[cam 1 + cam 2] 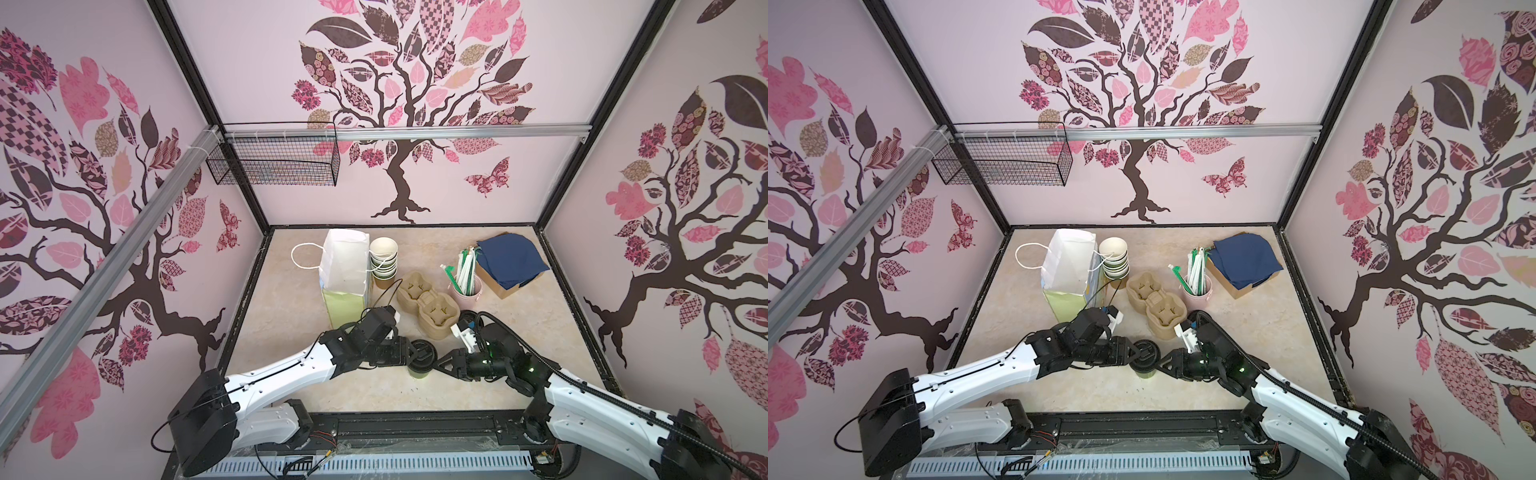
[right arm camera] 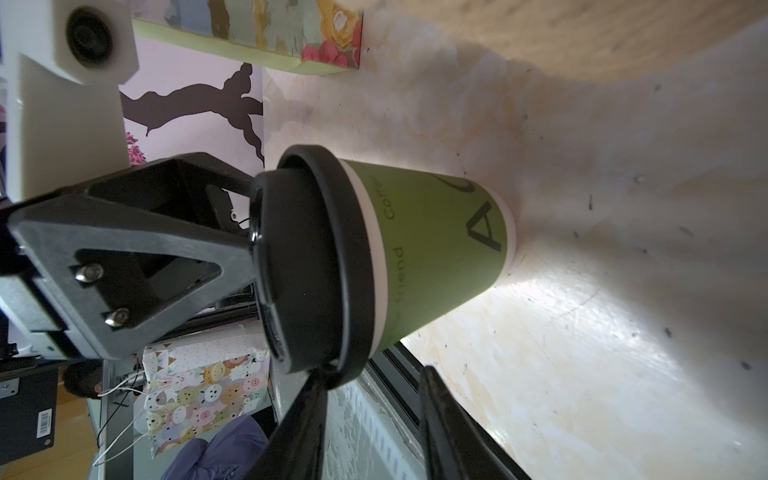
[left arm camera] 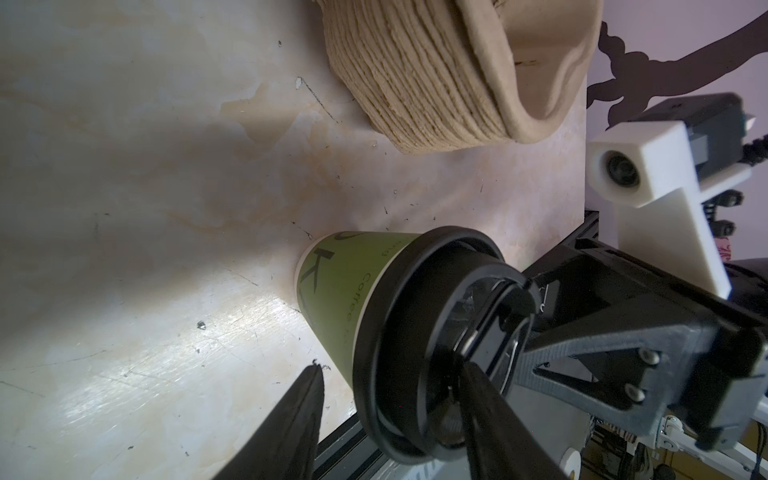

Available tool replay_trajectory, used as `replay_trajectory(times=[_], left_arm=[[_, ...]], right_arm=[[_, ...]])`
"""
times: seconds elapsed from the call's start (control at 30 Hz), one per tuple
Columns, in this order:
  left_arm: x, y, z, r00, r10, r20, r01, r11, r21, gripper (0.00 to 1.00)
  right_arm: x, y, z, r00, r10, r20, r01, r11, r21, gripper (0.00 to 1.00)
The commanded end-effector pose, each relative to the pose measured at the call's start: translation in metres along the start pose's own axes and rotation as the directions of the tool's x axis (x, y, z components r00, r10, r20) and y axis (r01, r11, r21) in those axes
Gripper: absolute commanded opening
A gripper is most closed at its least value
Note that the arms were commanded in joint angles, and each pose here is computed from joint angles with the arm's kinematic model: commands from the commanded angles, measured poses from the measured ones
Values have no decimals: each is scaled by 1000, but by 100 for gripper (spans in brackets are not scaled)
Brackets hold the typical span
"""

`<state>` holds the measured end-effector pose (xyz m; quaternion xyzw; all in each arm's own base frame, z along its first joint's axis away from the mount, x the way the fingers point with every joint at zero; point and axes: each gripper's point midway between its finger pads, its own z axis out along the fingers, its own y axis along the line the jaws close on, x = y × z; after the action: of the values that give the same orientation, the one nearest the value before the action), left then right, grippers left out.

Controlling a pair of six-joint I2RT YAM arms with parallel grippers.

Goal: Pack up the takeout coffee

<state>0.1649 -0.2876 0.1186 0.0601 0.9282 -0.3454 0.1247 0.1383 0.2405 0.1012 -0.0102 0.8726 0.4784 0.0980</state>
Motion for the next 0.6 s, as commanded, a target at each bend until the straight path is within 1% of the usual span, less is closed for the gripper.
replay_trajectory(times=[0.0, 0.07, 0.17, 0.23, 0.3, 0.43, 0.57], left_arm=[[11, 24, 6, 999, -13, -29, 11, 997, -79, 55], [10, 23, 5, 1000, -11, -24, 9, 997, -76, 55], [6, 18, 3, 1000, -7, -14, 6, 998, -65, 55], [3, 15, 1, 1000, -2, -4, 2, 998, -58, 56], [1, 13, 0, 1000, 1, 3, -1, 998, -56, 56], [0, 11, 1, 1000, 1, 1, -1, 999, -54, 56], [0, 11, 0, 1000, 4, 0, -4, 998, -55, 56]], right_arm=[[23, -72, -4, 993, 114, -31, -100, 952, 290, 40], [14, -45, -8, 996, 81, -23, -74, 971, 227, 45], [-6, -4, -22, 998, 26, 56, -33, 992, 123, 55], [-13, 12, -31, 995, 10, 99, -17, 997, 73, 59], [-12, 18, -32, 995, 12, 102, -17, 999, 40, 62], [-8, 24, -20, 997, 46, 56, -44, 998, -37, 68], [-15, 39, -15, 998, 43, 51, -38, 994, -103, 71]])
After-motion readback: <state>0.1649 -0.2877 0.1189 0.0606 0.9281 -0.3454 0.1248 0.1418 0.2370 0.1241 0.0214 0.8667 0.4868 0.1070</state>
